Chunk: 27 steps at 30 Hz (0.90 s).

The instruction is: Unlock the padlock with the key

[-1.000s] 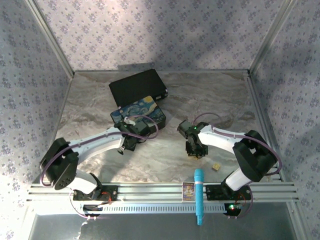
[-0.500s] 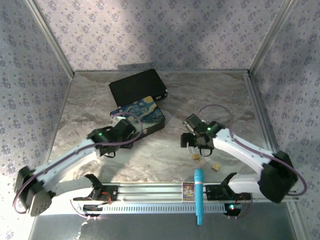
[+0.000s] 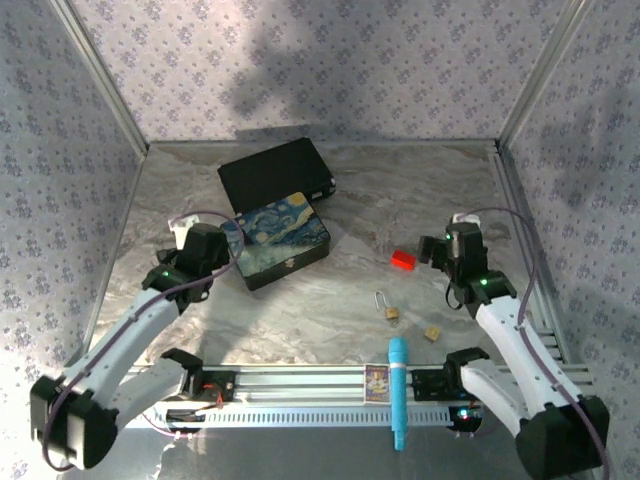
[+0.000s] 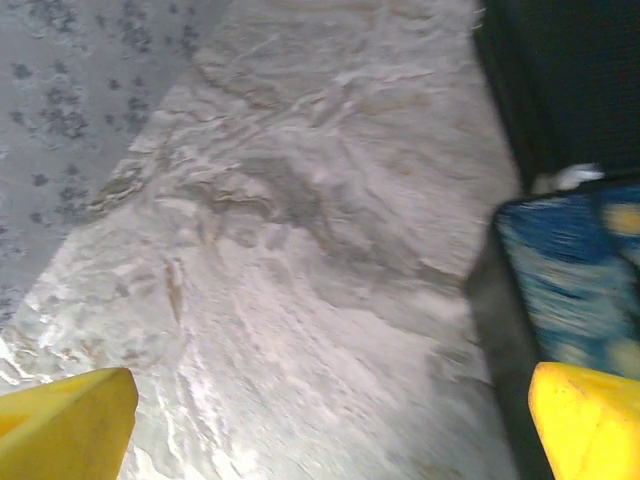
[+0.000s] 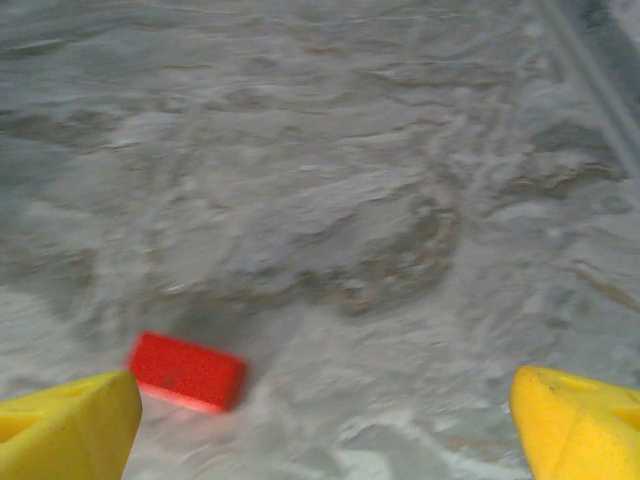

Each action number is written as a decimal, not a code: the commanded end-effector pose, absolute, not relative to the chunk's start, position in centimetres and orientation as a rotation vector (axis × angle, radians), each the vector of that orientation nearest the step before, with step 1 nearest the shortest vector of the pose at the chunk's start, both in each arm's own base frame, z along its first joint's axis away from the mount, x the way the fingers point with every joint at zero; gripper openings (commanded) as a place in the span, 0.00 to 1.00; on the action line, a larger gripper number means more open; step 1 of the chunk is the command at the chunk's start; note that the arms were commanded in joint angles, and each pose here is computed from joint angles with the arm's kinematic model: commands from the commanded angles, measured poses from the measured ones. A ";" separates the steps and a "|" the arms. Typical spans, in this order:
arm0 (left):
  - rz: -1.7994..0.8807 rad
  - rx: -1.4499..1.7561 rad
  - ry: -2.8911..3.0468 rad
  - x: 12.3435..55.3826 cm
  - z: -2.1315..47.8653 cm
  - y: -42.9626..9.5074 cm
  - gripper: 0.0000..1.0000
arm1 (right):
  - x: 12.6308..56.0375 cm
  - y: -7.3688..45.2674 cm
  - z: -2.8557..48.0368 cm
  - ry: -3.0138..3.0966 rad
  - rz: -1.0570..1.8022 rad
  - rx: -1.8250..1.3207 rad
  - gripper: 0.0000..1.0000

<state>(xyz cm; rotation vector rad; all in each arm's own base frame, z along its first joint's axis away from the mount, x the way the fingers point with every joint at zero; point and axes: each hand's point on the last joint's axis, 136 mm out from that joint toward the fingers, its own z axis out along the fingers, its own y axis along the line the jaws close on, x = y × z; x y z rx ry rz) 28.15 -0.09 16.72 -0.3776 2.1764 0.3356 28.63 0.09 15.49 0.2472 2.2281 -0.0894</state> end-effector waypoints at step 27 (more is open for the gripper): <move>0.220 -0.399 1.914 38.0 10.8 6.7 1.00 | 37.9 -4.1 9.2 1.954 -0.154 0.164 0.97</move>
